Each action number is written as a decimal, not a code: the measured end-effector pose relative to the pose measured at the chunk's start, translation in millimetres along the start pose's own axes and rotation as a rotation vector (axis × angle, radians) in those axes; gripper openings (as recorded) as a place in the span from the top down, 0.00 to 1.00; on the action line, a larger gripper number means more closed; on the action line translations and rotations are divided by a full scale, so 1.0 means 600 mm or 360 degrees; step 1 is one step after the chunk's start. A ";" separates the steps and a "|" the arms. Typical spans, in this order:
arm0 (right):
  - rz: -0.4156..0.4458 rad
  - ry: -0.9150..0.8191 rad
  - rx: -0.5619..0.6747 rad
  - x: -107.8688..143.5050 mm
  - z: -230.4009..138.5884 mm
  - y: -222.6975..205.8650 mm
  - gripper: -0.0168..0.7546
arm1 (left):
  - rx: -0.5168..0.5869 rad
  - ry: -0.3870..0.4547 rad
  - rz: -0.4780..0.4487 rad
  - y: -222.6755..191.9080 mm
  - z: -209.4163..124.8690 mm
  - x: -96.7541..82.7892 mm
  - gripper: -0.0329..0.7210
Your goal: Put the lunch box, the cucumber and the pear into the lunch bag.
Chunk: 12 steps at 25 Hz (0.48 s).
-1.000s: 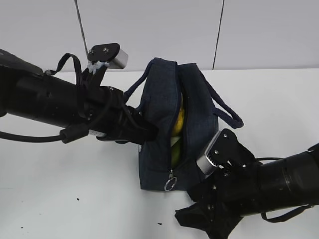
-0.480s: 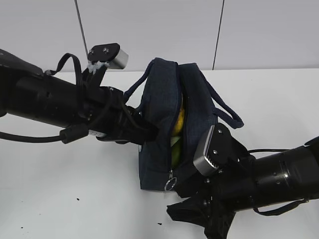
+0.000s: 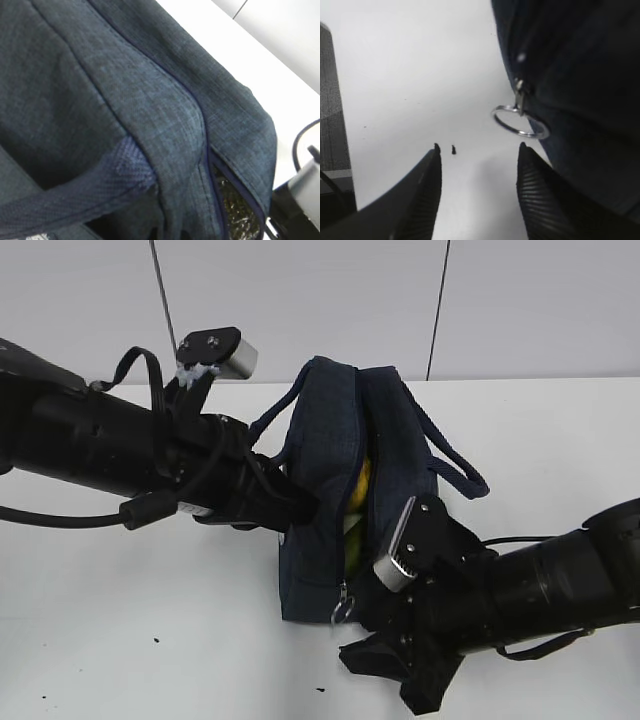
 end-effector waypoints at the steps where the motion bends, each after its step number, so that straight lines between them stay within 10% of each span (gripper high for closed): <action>1: -0.0007 0.0003 -0.0001 -0.004 0.003 -0.002 0.48 | 0.0000 0.0000 -0.0001 0.000 0.000 0.000 0.97; 12: -0.0086 0.0032 0.0001 -0.025 0.018 -0.008 0.48 | 0.0003 -0.0003 -0.0019 0.000 0.000 -0.003 0.97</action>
Point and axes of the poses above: a point on each arm's last joint axis where the gripper is mounted, y pointing back along that axis away from the gripper, x along the wrist's bending axis when the last joint is at zero, z = x × y, the point moved 6 cm from there along -y, pointing out along that axis toward the gripper, and after that the axes turned 11 degrees about -y, right-handed, at the moved point
